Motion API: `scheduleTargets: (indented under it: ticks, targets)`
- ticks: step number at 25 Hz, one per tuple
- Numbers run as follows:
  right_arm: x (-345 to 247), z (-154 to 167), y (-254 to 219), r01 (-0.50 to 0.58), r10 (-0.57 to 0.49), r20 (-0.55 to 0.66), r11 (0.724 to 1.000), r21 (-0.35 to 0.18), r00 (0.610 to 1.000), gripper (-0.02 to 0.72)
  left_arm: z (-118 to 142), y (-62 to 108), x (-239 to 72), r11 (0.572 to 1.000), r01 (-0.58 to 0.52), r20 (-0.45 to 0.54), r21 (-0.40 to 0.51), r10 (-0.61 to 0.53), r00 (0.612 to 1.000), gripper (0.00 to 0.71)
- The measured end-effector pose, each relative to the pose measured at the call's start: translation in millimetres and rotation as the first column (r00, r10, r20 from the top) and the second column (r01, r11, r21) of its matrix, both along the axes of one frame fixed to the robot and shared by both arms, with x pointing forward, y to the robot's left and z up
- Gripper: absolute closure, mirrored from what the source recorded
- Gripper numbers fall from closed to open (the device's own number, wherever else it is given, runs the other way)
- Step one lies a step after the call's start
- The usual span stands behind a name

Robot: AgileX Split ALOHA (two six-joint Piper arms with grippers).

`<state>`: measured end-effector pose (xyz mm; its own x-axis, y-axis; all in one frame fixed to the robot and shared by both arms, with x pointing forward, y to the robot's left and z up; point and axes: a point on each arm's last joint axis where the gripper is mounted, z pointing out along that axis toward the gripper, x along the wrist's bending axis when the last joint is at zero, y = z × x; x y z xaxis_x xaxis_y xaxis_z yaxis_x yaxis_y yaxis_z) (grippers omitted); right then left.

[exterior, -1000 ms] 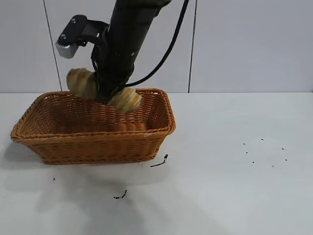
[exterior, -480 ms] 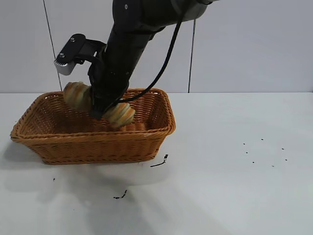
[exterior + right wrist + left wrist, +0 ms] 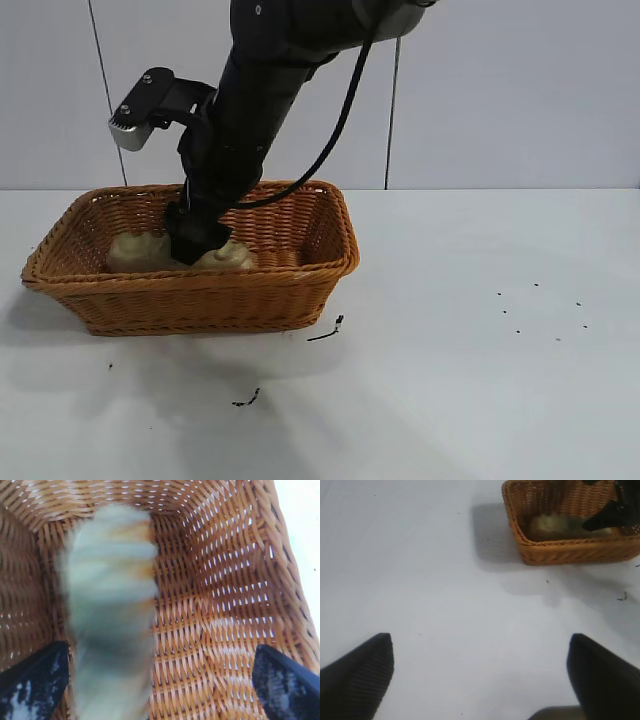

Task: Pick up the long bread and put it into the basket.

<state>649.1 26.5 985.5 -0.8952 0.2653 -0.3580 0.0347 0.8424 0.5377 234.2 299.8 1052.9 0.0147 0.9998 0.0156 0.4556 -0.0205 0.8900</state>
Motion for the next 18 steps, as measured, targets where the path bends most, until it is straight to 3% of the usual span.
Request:
scheduleTargets:
  ticks: [3, 5, 7, 11, 18]
  targets:
    - [-2, 20, -6, 0.126, -0.119, -0.082, 0.988, 0.089, 0.99, 0.014, 0, 0.0, 0, 1.0, 0.0, 0.0, 0.0, 0.0, 1.0, 0.017]
    - [-5, 33, -12, 0.24, -0.22, -0.156, 0.962, 0.13, 0.963, 0.014, 0, 0.0, 0, 1.0, 0.0, 0.0, 0.0, 0.0, 1.0, 0.017]
    - [-8, 46, -20, 0.37, -0.33, -0.233, 0.916, 0.155, 0.915, 0.014, 0, 0.0, -1, 1.0, 0.0, 0.005, 0.0, 0.0, 1.0, 0.017]
    - [-3, 59, -40, 0.559, -0.49, -0.344, 0.818, 0.138, 0.801, 0.014, 0, 0.0, -1, 1.0, 0.0, 0.009, 0.0, 0.0, 1.0, 0.017]
    - [26, 60, -98, 0.688, -0.616, -0.378, 0.722, 0.08, 0.691, 0.014, 0, 0.0, -1, 1.0, 0.0, 0.009, 0.0, 0.0, 1.0, 0.017]
